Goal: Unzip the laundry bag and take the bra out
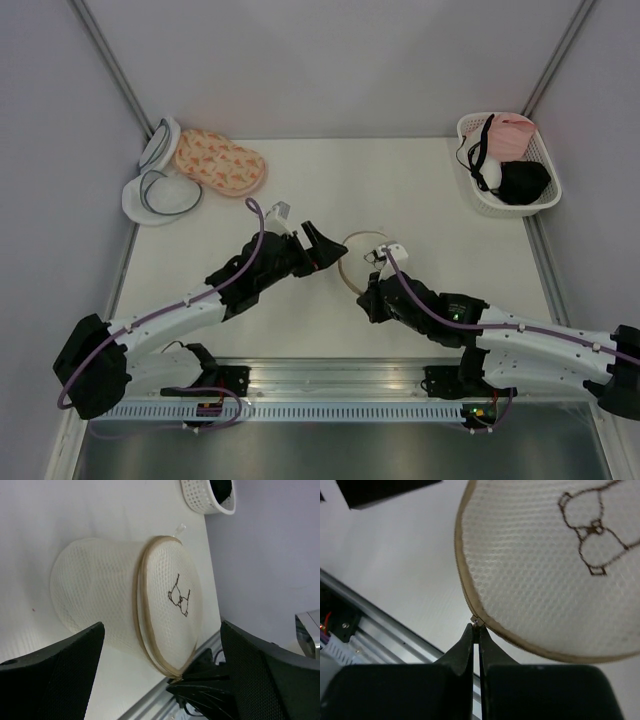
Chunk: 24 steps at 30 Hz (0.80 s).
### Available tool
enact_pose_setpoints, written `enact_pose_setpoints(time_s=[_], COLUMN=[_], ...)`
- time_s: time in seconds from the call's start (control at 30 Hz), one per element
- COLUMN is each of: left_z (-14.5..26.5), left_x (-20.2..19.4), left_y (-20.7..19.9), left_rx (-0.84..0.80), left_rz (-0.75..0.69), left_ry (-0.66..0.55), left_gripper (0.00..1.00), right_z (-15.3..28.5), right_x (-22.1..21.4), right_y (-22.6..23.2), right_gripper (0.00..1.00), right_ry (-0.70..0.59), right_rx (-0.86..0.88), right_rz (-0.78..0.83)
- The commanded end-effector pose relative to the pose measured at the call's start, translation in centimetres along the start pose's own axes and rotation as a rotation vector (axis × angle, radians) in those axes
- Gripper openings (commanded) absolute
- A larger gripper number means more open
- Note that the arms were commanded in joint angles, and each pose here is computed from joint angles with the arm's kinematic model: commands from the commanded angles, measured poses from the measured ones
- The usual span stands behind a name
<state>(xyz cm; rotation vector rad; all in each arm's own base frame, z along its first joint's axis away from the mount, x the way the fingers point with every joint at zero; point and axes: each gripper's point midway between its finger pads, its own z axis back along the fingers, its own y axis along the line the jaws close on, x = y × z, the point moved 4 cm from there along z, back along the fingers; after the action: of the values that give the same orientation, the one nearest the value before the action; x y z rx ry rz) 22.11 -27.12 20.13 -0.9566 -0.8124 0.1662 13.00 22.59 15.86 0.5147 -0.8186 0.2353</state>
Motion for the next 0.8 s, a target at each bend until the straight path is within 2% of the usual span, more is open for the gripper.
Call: enact_pose_setpoints(time_s=[0.0,0.1,0.17,0.23,0.27,0.33,0.37,0.4,0.53,0.67,0.77], left_z=[1.1,1.1,0.3,0.0,-0.4,-0.4,-0.3,-0.2,0.3,0.6,0.8], left_x=[-2.8,-5.1,-6.0,-6.7,-6.8,-6.9,-6.8,-6.6,-5.6,-4.4,-3.9], left_y=[-0.5,-1.0,-1.2,-1.4,-1.4,-1.3,-1.1,-1.1,-0.7,0.0,0.7], left_rx=[-0.026,-0.063,-0.079,-0.091,-0.106,-0.115,-0.105,-0.097,-0.050,-0.014,0.003], left_rz=[0.119,0.155,0.155,0.160,0.165,0.177,0.179,0.174,0.137,0.107,0.101], left_ry=[0.076,0.149,0.180,0.217,0.218,0.211,0.205,0.195,0.142,0.095,0.081], left_gripper=[1.00,0.99,0.91,0.79,0.61,0.33,0.10,0.03,0.02,0.02,0.02], right_z=[-0.4,-1.5,-1.8,-1.9,-1.9,-1.7,-1.6,-1.5,-1.0,-0.3,0.0], right_x=[1.4,1.1,1.2,1.1,1.2,1.2,1.0,1.0,0.7,-0.7,-1.2], right_y=[4.5,4.9,5.4,5.5,5.4,4.9,4.6,4.3,2.6,-3.3,-5.1], right_gripper=[0.00,0.00,0.00,0.00,0.01,0.00,0.00,0.00,0.00,0.00,0.00], right_ry=[-0.034,-0.013,-0.010,-0.008,-0.011,-0.017,-0.011,-0.009,0.014,0.105,0.141], right_rx=[0.256,0.250,0.268,0.269,0.264,0.241,0.224,0.214,0.113,-0.313,-0.463], right_rz=[0.016,0.041,0.047,0.043,0.041,0.042,0.045,0.047,0.045,0.072,0.099])
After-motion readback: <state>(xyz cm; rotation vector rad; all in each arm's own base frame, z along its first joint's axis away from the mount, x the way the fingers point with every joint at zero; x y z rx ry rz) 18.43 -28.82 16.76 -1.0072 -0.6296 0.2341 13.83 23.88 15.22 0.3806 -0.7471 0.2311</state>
